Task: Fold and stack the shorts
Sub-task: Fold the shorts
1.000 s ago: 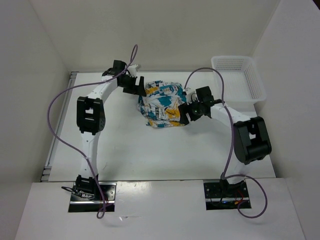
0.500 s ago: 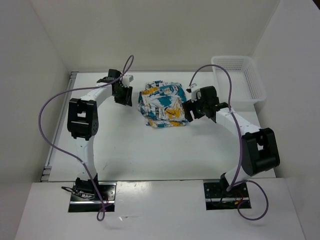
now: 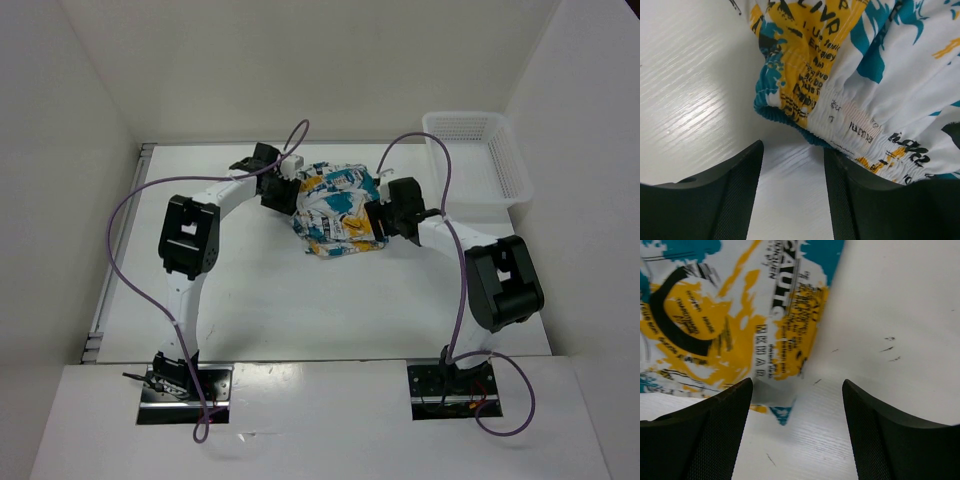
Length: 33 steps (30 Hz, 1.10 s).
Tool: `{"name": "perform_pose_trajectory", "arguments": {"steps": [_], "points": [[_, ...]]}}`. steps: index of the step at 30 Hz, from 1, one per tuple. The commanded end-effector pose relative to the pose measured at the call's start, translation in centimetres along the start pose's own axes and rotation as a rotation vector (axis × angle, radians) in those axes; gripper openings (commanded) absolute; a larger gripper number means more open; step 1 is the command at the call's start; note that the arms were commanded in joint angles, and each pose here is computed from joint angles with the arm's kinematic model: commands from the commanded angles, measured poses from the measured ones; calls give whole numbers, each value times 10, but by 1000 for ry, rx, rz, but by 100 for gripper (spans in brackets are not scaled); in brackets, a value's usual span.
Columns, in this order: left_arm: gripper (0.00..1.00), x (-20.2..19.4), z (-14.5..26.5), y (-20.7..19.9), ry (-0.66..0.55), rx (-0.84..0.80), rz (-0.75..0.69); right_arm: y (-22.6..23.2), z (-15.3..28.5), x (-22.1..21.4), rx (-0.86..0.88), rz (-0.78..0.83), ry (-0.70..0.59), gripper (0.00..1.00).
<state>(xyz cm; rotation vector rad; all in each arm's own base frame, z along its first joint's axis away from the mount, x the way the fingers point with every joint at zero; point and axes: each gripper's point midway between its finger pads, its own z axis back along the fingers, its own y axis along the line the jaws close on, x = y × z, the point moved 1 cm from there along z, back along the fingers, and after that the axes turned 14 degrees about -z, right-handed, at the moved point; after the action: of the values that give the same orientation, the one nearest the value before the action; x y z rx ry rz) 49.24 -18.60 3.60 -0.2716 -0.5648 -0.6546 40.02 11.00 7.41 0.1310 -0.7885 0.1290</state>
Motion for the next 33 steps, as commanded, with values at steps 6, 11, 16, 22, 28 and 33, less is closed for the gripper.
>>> {"name": "perform_pose_trajectory", "arguments": {"steps": [6, 11, 16, 22, 28, 33], "points": [[64, -37, -6, -4, 83, -32, 39, 38, 0, -7, 68, 25, -26, 77], [73, -29, 9, 27, 53, 28, 71, 39, 11, 5, 81, 59, -53, 77], [87, 5, 47, 57, -35, 117, 73, 71, 31, 11, 268, 55, -15, 77], [100, 30, 119, 95, -148, 243, 98, 54, 63, 68, 155, 105, -177, 83], [100, 45, 208, 98, -303, 308, 93, 12, 121, 152, -100, 276, -453, 86], [100, 19, 256, 111, -403, 290, 137, -19, 170, 189, -177, 238, -574, 86]]}}
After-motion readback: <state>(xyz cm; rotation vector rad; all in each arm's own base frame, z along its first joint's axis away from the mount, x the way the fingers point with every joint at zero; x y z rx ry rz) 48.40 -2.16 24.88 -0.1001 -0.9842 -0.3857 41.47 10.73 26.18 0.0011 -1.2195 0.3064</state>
